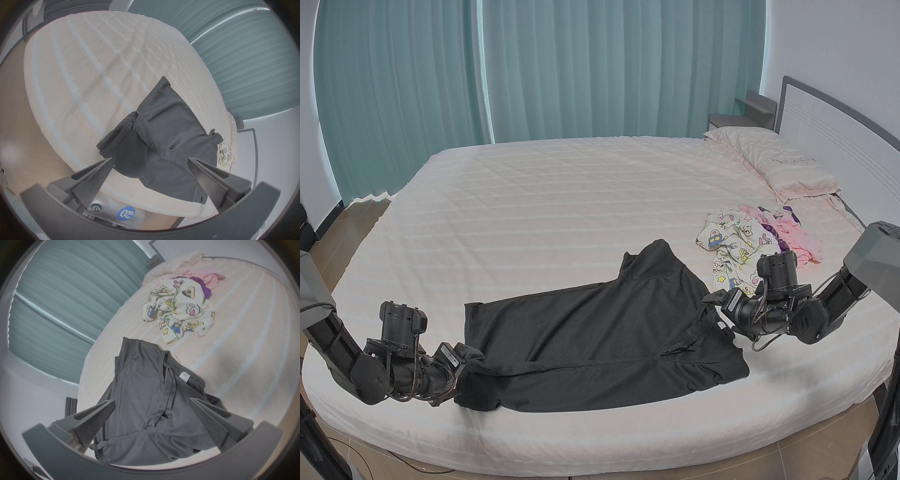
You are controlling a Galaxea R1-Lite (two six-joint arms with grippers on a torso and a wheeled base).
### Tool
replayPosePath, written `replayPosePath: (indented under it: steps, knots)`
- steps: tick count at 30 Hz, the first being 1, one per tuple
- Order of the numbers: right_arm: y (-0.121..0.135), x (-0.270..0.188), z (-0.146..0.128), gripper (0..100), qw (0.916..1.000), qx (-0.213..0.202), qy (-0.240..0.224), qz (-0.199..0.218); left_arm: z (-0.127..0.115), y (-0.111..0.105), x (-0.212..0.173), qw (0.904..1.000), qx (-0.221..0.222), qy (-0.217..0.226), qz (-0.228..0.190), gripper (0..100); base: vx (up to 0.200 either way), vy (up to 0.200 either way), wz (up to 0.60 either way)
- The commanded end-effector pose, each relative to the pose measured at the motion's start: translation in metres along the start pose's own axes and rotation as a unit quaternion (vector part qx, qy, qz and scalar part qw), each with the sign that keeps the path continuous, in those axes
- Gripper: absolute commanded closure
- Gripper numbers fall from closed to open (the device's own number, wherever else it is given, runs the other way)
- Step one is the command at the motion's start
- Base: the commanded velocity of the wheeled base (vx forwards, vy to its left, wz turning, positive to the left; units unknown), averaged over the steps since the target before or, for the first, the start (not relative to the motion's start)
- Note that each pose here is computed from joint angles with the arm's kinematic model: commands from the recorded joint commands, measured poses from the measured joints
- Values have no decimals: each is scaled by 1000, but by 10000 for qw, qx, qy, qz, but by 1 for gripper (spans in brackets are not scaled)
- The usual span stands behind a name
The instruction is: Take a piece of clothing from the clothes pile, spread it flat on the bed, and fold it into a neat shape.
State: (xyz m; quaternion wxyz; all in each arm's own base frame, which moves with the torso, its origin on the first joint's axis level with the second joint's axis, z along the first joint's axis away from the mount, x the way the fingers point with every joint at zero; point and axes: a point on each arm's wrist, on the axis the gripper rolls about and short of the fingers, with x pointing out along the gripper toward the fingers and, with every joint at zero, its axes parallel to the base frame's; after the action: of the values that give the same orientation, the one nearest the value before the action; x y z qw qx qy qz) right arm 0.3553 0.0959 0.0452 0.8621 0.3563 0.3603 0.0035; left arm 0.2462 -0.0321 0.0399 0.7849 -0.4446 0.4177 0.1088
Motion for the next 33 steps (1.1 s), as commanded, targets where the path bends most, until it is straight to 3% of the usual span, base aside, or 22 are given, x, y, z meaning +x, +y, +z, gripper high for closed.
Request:
replayPosePath:
  steps: [1,10,25,26,33]
  knots:
    - [-12,51,-12,0,9993,176,210,-238,-10,14,5,9997,-108,218,59,0,0,0,0]
    - [-6,86,-23,0,9993,38,33,-368,-18,20,13,9993,-170,314,150,0,0,0,0]
    - [-6,99,-24,0,9991,47,4,-421,-19,22,13,9993,-166,306,119,0,0,0,0]
    - [-6,99,-24,100,9991,47,-7,-420,-19,22,13,9993,-166,306,119,0,0,0,0]
    - [-3,94,-20,100,9989,49,-150,-447,-19,22,13,9993,-166,306,119,0,0,0,0]
